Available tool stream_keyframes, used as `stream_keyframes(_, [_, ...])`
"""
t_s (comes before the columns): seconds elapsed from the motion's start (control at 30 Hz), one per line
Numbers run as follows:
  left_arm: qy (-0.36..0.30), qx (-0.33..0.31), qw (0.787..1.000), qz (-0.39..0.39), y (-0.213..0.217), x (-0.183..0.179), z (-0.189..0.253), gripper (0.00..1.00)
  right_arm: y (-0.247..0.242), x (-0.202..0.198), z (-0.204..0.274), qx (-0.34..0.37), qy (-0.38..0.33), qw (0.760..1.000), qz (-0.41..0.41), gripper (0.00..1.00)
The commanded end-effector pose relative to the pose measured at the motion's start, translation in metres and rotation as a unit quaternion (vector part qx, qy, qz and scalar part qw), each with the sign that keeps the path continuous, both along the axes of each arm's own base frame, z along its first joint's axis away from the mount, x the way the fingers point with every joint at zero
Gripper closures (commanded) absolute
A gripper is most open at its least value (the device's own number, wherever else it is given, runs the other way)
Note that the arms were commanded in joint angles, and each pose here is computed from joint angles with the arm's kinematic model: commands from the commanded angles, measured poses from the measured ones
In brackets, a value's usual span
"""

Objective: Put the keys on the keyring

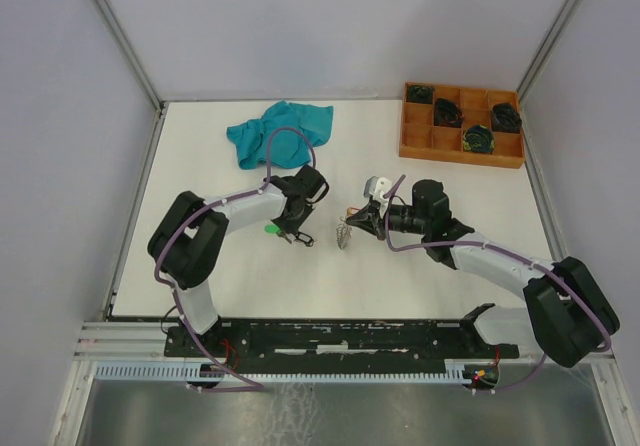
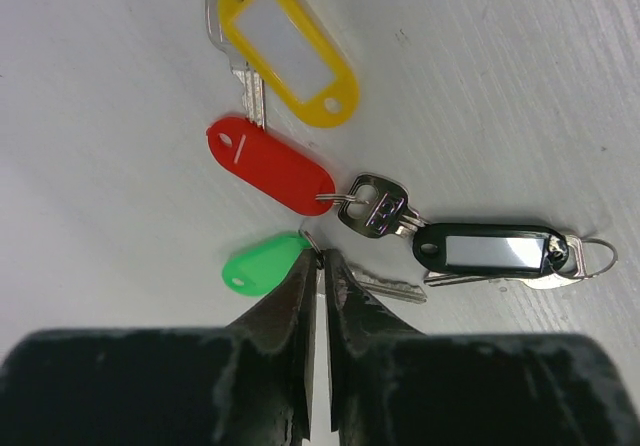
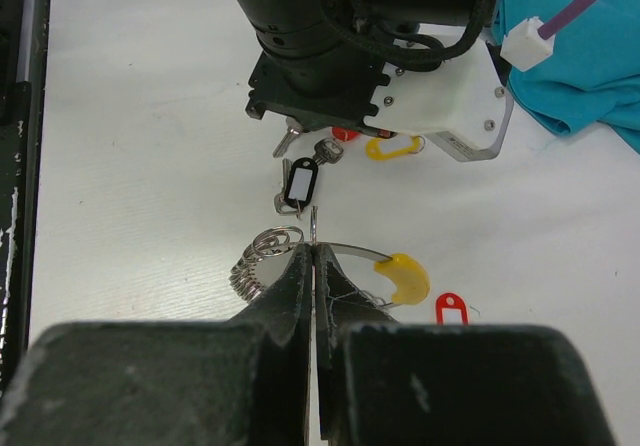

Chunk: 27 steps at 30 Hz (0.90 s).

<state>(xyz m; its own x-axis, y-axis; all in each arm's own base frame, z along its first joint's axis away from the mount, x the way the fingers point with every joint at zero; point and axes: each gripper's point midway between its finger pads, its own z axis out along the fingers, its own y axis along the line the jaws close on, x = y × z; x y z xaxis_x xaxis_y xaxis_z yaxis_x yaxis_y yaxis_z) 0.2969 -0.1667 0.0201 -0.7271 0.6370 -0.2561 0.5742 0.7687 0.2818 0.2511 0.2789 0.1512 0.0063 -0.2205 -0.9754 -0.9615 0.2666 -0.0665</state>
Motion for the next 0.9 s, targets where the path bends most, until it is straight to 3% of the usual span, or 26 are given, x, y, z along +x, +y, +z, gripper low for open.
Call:
stream_keyframes(0.0, [-0.015, 0.005, 1.000, -0.021, -0.005, 0.012, 0.006, 0.90, 0.006, 0.003, 0.019, 0.027, -0.022, 0.999, 0.014, 0.99])
stream_keyframes(0.13, [-0.035, 0.009, 0.999, -0.017, -0.001, 0.015, 0.016, 0.97, 0.006, 0.003, 0.018, 0.025, -0.020, 0.999, 0.014, 0.99])
stream_keyframes(0.4, [-0.075, -0.055, 0.995, -0.036, -0.012, 0.012, 0.047, 0.97, 0.008, 0.000, 0.023, 0.037, -0.009, 0.999, 0.019, 0.99])
stream_keyframes(0.7, [-0.150, -0.181, 0.966, -0.111, -0.033, -0.006, 0.100, 0.97, 0.012, -0.003, 0.032, 0.061, 0.005, 0.998, 0.027, 0.99])
stream_keyframes(0.87, [-0.185, -0.238, 0.937, -0.176, -0.046, -0.019, 0.128, 0.97, 0.013, -0.009, 0.034, 0.061, 0.004, 0.997, 0.047, 0.99])
